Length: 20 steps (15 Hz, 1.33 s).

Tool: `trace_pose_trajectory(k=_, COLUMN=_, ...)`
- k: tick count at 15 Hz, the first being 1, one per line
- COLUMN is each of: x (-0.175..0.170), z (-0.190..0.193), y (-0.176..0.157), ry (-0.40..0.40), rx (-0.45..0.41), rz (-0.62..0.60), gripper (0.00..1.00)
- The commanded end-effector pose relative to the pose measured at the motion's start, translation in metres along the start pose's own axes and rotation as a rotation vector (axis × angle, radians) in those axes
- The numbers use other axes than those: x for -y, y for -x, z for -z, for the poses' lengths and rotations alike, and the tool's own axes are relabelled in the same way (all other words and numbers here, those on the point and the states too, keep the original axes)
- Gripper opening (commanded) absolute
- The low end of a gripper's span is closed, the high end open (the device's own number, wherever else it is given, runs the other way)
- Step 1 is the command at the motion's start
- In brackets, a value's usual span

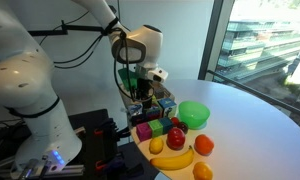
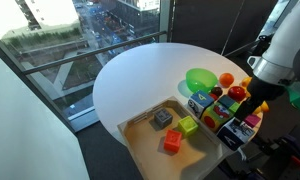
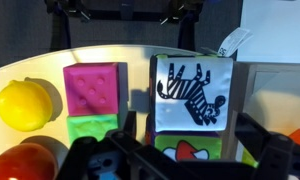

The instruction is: Pick up the block with a zebra image and put it in the wooden tray

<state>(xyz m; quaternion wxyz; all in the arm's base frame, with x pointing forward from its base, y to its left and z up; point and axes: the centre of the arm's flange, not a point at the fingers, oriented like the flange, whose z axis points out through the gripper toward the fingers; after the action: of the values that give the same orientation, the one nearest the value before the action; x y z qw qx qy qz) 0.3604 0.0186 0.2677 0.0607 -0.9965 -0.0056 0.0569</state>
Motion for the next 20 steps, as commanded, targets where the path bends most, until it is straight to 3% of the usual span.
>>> trace_pose_trajectory(k=1, x=0.000, z=-0.022, y=0.006, ry=-0.039, rx=0.000, rz=0.016, gripper=1.00)
trace_pose_trajectory(k=10, x=-0.002, z=-0.054, y=0.004, ry=-0.049, rx=0.029, rz=0.023, gripper=1.00)
trace_pose_trajectory(k=11, x=-0.003, z=-0.055, y=0.004, ry=-0.048, rx=0.028, rz=0.020, gripper=0.94)
trace_pose_trajectory(k=12, x=-0.003, z=-0.055, y=0.004, ry=-0.046, rx=0.029, rz=0.020, gripper=0.75)
trace_pose_trajectory(k=16, x=-0.001, z=-0.048, y=0.005, ry=-0.046, rx=0.045, rz=0.014, gripper=0.43)
trace_pose_trajectory(k=20, x=0.001, z=-0.037, y=0.010, ry=-0.055, rx=0.080, rz=0.024, gripper=0.19)
